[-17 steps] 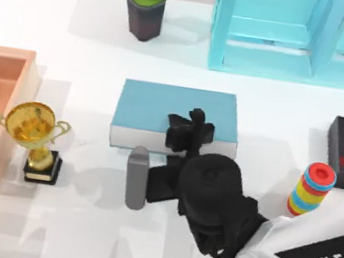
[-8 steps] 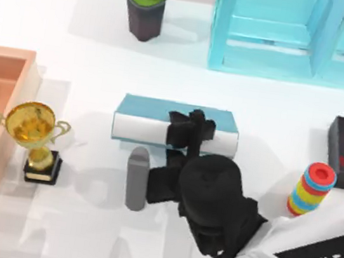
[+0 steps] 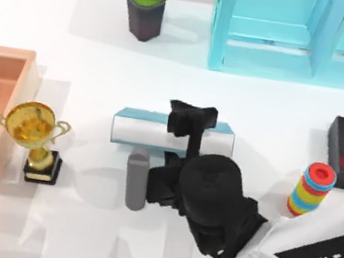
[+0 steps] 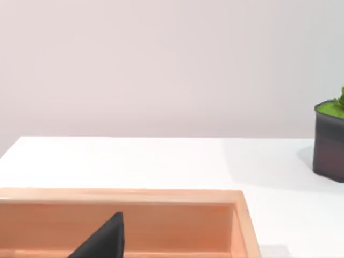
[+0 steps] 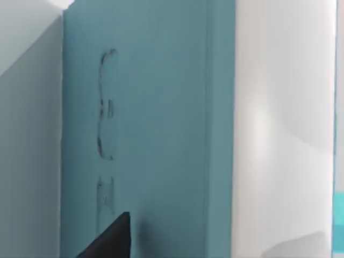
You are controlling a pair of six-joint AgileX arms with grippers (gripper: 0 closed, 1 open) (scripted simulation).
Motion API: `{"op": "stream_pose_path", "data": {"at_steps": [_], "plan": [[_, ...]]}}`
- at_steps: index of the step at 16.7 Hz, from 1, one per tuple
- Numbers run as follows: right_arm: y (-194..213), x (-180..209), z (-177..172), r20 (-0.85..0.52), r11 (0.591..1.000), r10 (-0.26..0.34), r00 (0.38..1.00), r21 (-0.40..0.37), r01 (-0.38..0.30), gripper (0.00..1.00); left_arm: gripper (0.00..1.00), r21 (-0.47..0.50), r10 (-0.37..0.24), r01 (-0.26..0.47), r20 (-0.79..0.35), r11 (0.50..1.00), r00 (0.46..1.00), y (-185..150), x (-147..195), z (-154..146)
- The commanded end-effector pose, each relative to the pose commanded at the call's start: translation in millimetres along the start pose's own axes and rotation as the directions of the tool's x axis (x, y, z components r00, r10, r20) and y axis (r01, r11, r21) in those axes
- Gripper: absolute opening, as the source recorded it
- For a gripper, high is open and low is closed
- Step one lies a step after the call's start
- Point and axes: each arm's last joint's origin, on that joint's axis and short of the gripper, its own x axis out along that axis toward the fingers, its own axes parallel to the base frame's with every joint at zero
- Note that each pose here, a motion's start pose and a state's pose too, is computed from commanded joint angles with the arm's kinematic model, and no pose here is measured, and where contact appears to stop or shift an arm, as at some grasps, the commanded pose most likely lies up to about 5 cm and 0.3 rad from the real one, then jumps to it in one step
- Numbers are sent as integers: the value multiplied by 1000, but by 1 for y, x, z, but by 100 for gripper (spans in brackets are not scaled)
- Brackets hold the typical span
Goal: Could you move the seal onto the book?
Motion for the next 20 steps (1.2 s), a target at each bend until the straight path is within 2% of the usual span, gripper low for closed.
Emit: {"op": "stream_pose_path", "data": {"at_steps": [5, 10, 12, 16, 20], "plan": [[0, 0, 0, -1, 1000, 0, 1000, 1, 0, 100, 100, 0, 0, 0, 0, 1000, 1000, 0, 0, 0], [-26, -21, 25, -1, 993, -83, 997, 84, 83, 100, 100, 0, 0, 0, 0, 1000, 1000, 0, 0, 0], [-27, -41, 43, 15, 990, -93, 996, 108, 91, 100, 100, 0, 0, 0, 0, 1000, 1000, 0, 0, 0], [-8, -89, 70, 55, 994, -59, 997, 96, 54, 100, 100, 0, 0, 0, 0, 1000, 1000, 0, 0, 0], [18, -126, 69, 49, 999, -14, 999, 36, 12, 100, 100, 0, 0, 0, 0, 1000, 1000, 0, 0, 0]]}}
